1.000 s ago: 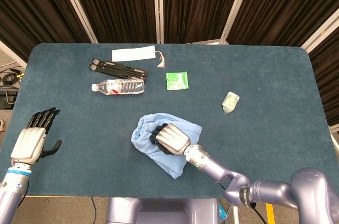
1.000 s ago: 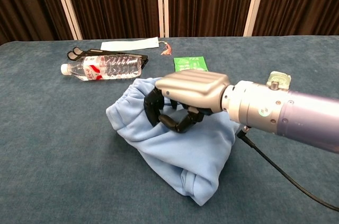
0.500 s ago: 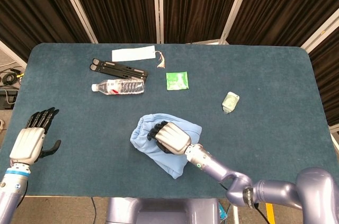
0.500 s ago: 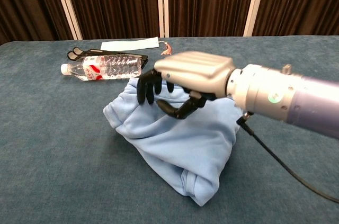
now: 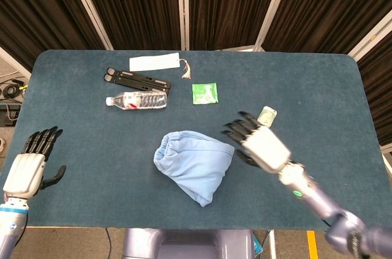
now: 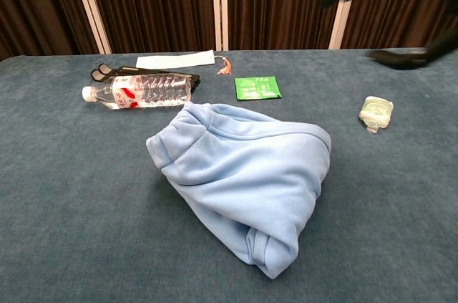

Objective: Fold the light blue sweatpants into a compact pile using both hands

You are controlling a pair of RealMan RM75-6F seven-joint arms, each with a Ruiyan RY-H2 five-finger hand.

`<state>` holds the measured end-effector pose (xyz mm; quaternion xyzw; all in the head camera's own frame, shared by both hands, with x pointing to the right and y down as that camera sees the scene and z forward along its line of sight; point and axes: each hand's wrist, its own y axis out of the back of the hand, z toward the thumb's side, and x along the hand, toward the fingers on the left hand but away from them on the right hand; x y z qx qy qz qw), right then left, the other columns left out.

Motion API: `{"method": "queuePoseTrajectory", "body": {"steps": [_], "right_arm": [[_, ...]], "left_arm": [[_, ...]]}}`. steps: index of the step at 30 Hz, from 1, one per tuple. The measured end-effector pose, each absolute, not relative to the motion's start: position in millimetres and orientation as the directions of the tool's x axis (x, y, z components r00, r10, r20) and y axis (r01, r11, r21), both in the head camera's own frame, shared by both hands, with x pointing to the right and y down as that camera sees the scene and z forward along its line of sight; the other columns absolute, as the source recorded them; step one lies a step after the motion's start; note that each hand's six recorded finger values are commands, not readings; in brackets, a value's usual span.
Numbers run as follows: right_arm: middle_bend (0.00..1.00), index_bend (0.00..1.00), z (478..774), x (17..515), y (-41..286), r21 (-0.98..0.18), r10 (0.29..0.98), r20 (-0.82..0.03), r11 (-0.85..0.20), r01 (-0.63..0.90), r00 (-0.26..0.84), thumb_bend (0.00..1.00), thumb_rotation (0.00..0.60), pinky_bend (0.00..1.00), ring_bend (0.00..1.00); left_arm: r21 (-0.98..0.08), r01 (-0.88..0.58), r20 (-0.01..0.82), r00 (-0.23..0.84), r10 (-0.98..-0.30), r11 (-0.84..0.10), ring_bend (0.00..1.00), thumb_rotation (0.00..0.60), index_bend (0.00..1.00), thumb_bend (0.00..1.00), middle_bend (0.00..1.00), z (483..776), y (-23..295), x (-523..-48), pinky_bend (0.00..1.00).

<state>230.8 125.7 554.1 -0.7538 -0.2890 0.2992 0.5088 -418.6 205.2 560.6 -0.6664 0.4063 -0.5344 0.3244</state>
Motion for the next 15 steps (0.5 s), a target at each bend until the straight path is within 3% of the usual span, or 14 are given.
{"method": "queuePoseTrajectory", "body": {"steps": [5,8,10,15], "right_arm": [[0.01,0.06,539.6,300.7,153.3,-0.942,0.844,-0.185,-0.299,0.155,0.504,0.01,0.600,0.00,0.00],[0.00,0.02,534.3,327.3,166.6,-0.946,0.895,-0.189,-0.277,0.171,0.404,0.00,0.600,0.00,0.00],[0.00,0.00,533.6,342.8,176.5,-0.951,0.921,-0.192,-0.261,0.169,0.338,0.00,0.600,0.00,0.00],[0.00,0.00,536.3,365.1,192.8,-0.963,0.961,-0.176,-0.213,0.165,0.214,0.00,0.600,0.00,0.00]], "left_arm": [[-0.891,-0.190,0.400,0.102,-0.911,-0.413,0.00,0.600,0.00,0.42,0.00,551.7,216.5,-424.6,0.00],[-0.900,-0.195,0.376,0.100,-0.921,-0.389,0.00,0.600,0.00,0.31,0.00,547.9,222.4,-427.9,0.00],[-0.906,-0.194,0.363,0.098,-0.927,-0.375,0.00,0.600,0.00,0.17,0.00,546.3,225.9,-430.3,0.00],[-0.910,-0.184,0.362,0.091,-0.928,-0.373,0.00,0.600,0.00,0.13,0.00,544.9,230.7,-431.3,0.00]]}}
